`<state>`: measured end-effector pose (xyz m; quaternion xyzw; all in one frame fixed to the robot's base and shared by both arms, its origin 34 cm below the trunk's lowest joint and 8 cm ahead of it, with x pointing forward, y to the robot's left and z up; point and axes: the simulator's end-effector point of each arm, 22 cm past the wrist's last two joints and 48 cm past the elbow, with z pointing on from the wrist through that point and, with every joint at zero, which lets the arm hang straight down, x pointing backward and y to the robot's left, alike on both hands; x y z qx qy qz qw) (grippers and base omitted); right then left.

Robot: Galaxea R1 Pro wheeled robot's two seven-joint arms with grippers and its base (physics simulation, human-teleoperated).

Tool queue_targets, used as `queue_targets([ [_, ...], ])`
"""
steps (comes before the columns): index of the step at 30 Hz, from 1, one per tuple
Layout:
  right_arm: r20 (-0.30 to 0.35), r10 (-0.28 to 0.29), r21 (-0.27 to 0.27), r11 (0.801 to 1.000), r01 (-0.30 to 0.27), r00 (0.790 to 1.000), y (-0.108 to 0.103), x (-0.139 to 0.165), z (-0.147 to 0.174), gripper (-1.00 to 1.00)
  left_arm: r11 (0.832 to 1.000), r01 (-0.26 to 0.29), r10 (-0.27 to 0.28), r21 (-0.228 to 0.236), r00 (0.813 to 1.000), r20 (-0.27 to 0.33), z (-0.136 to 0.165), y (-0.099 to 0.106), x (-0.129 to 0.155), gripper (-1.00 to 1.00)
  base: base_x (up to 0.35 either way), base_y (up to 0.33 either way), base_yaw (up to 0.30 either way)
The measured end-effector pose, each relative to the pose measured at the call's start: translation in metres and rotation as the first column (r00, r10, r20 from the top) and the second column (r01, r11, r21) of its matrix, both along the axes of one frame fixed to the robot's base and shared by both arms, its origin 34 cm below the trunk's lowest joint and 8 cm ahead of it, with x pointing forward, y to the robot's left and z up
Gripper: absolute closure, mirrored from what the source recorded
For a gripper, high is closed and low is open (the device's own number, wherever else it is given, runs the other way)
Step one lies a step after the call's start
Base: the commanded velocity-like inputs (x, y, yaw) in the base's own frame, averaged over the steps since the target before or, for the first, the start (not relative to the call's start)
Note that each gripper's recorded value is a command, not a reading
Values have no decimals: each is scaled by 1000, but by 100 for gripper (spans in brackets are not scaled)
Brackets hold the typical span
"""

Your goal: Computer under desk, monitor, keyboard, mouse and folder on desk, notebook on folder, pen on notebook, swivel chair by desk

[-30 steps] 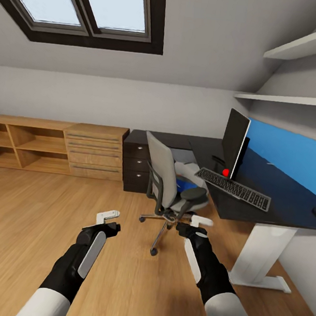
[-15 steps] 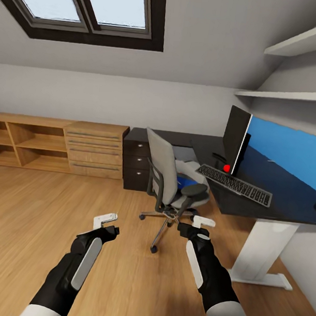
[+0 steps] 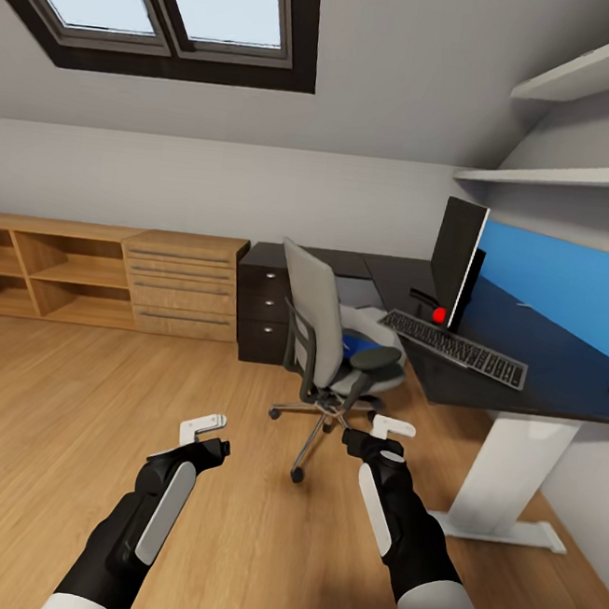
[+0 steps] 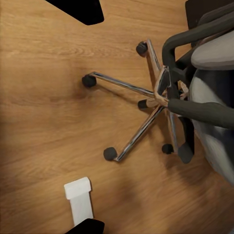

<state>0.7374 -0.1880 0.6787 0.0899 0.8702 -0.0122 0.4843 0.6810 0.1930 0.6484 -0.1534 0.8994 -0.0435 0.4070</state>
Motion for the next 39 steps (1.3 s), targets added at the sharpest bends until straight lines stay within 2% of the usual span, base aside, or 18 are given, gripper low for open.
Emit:
queue_targets([
  [31, 4, 0, 1, 1000, 0, 1000, 0, -13, -65, -100, 1000, 1, -1, -2, 1000, -4, -68, -1, -16, -100, 0, 0, 0],
  [39, 13, 27, -13, 1000, -27, 1000, 10, -16, -79, -100, 1000, 1, -1, -2, 1000, -4, -86, -1, -20, -100, 0, 0, 0],
])
